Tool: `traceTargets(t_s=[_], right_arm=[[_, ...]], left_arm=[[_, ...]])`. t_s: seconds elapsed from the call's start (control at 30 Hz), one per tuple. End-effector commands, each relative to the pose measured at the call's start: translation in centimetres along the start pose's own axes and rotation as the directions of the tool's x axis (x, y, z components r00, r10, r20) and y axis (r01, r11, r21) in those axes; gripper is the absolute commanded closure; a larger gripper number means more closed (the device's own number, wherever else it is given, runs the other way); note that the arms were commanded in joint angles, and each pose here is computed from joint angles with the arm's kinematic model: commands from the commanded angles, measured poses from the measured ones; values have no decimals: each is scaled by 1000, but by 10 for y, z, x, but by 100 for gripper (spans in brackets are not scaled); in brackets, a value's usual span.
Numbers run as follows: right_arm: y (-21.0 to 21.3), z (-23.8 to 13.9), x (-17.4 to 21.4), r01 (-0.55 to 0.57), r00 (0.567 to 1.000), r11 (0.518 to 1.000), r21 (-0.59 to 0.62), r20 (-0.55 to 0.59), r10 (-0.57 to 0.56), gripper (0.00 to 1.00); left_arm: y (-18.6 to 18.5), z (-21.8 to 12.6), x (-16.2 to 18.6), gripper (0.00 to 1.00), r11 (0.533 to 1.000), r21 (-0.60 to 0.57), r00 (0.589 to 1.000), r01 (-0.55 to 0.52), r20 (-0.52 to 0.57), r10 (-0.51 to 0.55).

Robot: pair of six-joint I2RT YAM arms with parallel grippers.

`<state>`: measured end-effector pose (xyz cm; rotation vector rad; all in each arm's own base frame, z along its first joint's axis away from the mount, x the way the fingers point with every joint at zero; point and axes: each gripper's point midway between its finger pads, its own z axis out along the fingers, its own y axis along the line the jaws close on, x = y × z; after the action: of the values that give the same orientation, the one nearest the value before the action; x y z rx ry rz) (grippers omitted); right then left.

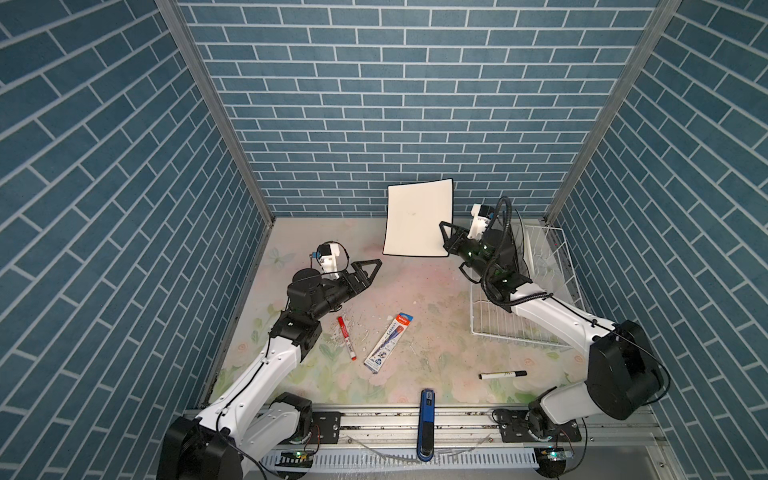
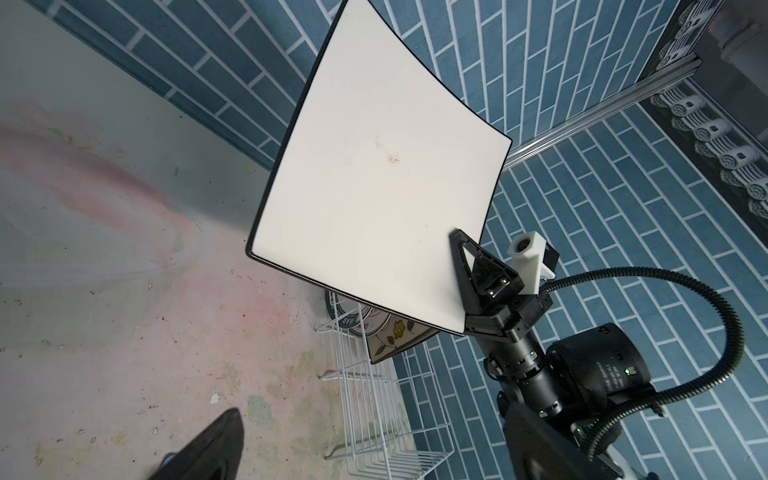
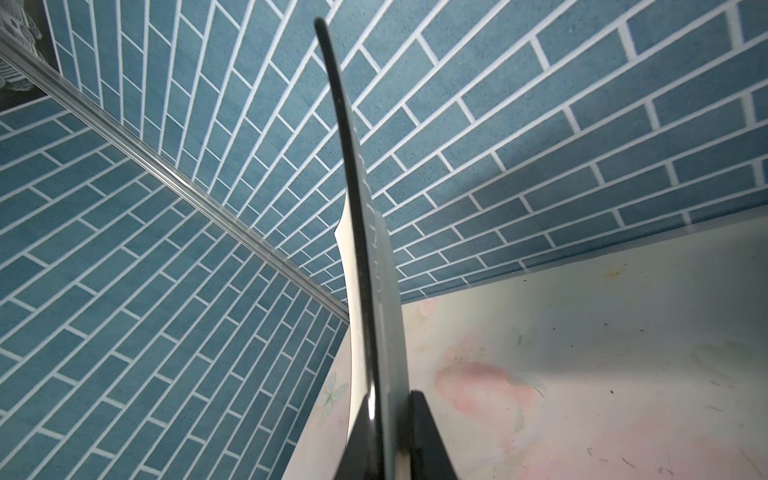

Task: Unload the plates from the dish rack
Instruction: 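Raise the white square plate while the left gripper reaches to its edge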

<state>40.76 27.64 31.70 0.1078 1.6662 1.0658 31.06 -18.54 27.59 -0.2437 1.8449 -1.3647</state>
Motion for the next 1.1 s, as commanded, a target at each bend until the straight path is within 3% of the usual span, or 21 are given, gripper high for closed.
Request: traceTargets(t_s=[0.0,0.43,0.83,1.07], right_arm=[[85,-27,-78,-52,940,942,-331,302,158,100],[95,-31,-69,-64,871,904,-422,419,258,100],[108,-39,-67,-118,824,894,-433,459,331,100],[110,-43,-64,-218,777,875,-432,466,424,100]], left_arm=[[-26,2,-19,0,996,86,998,-8,57,3],[-23,16,-43,1,976,198,979,88,165,-121],[-25,18,-58,1,964,260,959,49,257,-118],[-33,21,-63,1,950,311,956,30,267,-117]])
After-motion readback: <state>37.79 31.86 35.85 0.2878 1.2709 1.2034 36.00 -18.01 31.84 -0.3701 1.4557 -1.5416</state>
